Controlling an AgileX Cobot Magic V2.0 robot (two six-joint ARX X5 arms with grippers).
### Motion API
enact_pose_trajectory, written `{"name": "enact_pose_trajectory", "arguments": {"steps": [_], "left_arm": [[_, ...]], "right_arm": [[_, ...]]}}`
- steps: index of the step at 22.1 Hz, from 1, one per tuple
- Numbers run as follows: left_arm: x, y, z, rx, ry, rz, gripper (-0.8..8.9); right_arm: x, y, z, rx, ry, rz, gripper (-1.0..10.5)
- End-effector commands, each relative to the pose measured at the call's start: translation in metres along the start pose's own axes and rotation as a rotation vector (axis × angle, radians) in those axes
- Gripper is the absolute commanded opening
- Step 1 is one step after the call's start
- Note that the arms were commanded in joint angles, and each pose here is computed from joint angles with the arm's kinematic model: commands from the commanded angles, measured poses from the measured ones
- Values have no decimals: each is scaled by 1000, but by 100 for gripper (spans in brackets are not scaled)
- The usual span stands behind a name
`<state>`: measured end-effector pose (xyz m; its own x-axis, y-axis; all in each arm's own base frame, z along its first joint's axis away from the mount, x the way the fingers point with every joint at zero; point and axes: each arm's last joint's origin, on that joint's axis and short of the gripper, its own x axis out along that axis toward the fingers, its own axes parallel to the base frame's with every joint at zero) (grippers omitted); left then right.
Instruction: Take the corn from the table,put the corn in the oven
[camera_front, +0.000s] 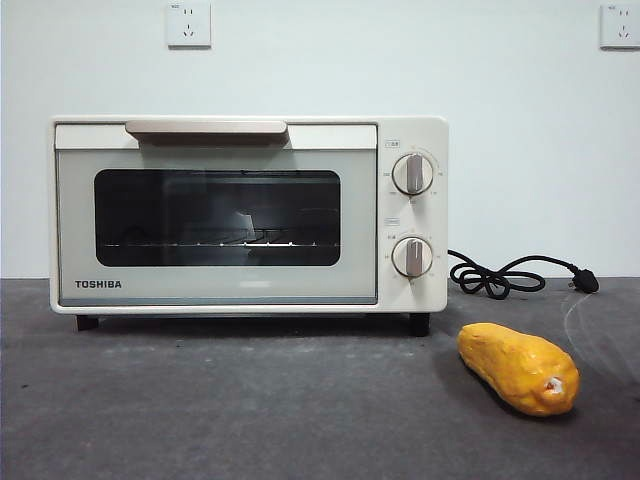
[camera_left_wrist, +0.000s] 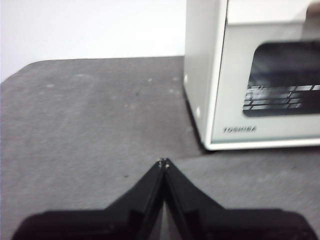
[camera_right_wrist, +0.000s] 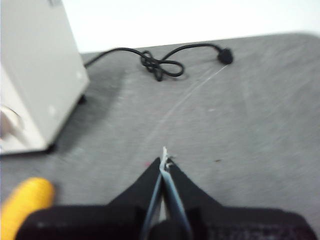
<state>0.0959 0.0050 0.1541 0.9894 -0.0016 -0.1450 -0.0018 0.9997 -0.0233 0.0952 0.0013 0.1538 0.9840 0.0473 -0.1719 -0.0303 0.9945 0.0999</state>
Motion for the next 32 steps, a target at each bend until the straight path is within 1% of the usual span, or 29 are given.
{"name": "enact_pose_trajectory", "arguments": {"steps": [1,3,4,6,10,12,14,16,18,22,24,32], "left_arm": [[1,-1,-1,-210,-2,-49,-3],[0,-3,-1,-315,5,-86,-3],[0,-3,-1,-347,7,-93,-3],[0,-3,-1,-405,11,-93,-3],[0,-3,-1,-489,16,-94,-3],[0,-4,-1,-518,27,-136,-3],[0,-6,0,-530,37,-189,-3],[0,-7,1,-529,51,-252,-3],[-2,-10,3,-524,63,-334,-3],[-4,-13,10,-511,78,-457,-5],[-6,-14,15,-507,81,-487,-6],[-8,-16,49,-491,91,-523,-6]], "right_arm": [[1,0,-3,254,4,15,1],[1,0,-3,311,4,15,1],[1,0,-3,325,4,15,1],[1,0,-3,330,4,15,1],[1,0,-3,331,4,16,1],[1,1,-3,331,8,35,1],[1,2,-3,334,14,64,1],[1,3,-1,332,11,123,1],[0,6,2,338,-5,201,1],[-3,9,13,420,-37,295,0],[-5,10,20,427,-48,327,0],[-19,18,55,372,-141,489,-3]]}}
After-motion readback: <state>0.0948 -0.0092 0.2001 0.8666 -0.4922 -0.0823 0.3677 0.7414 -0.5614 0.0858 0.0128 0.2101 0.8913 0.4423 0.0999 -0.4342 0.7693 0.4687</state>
